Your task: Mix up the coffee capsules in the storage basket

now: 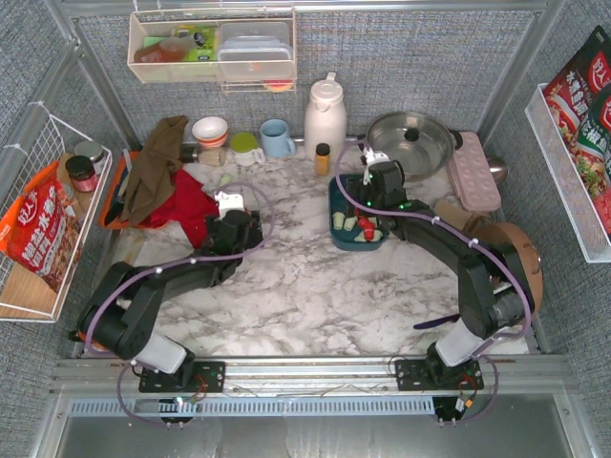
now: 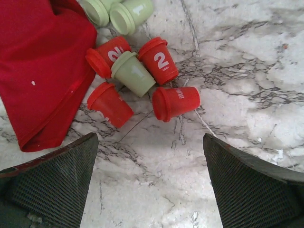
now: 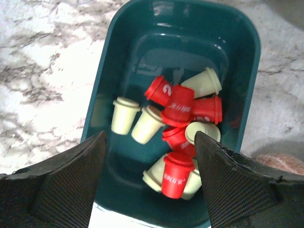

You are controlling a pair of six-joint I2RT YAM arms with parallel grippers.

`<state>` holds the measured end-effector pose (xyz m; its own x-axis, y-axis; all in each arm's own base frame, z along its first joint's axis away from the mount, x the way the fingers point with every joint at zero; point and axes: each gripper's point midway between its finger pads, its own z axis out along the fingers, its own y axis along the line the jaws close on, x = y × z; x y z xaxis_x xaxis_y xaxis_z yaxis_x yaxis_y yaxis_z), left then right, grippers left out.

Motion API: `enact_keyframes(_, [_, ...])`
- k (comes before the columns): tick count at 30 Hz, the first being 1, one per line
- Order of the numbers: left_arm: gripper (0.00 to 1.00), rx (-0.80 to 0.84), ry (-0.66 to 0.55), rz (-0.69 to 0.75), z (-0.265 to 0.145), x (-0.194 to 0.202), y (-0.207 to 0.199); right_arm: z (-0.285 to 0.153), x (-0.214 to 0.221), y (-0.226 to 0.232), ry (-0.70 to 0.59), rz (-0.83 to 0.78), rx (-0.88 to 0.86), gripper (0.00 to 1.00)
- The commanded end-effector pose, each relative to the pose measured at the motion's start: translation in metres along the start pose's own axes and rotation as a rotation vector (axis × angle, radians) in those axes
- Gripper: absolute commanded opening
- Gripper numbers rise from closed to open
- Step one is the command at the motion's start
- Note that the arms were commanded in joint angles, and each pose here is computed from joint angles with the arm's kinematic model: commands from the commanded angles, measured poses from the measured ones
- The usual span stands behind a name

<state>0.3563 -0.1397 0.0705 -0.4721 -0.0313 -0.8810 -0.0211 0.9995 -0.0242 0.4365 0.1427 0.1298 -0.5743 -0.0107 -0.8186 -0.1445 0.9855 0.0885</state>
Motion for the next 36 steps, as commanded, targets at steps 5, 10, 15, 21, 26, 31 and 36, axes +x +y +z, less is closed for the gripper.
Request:
enact_keyframes(5, [0.99, -0.037, 0.154, -0.014, 0.038, 0.015, -0.015, -0.026, 0.014, 0.020, 0.017, 0.052, -0.130, 0.79])
enact_keyframes(10, [0.99, -0.130, 0.196, -0.028, 0.061, 0.021, -0.016, -0.040, 0.007, 0.024, -0.003, 0.051, -0.153, 0.79])
enact_keyframes(15, [0.79, -0.184, 0.224, -0.056, 0.069, 0.032, -0.012, -0.047, -0.002, 0.026, -0.030, 0.052, -0.165, 0.79])
enact_keyframes(21, [0.58, -0.174, 0.230, -0.049, 0.070, 0.037, -0.014, -0.049, -0.004, 0.031, -0.035, 0.062, -0.193, 0.79])
enact_keyframes(26, [0.39, -0.097, 0.213, -0.046, 0.063, 0.029, -0.023, -0.054, -0.005, 0.035, -0.030, 0.063, -0.213, 0.79])
enact_keyframes(31, [0.36, 0.212, 0.052, -0.002, 0.033, -0.005, -0.065, -0.069, -0.011, 0.053, -0.031, 0.053, -0.302, 0.79])
enact_keyframes(36, [0.39, 0.638, -0.217, 0.187, -0.039, -0.030, -0.126, -0.090, -0.016, 0.089, -0.012, 0.020, -0.472, 0.79])
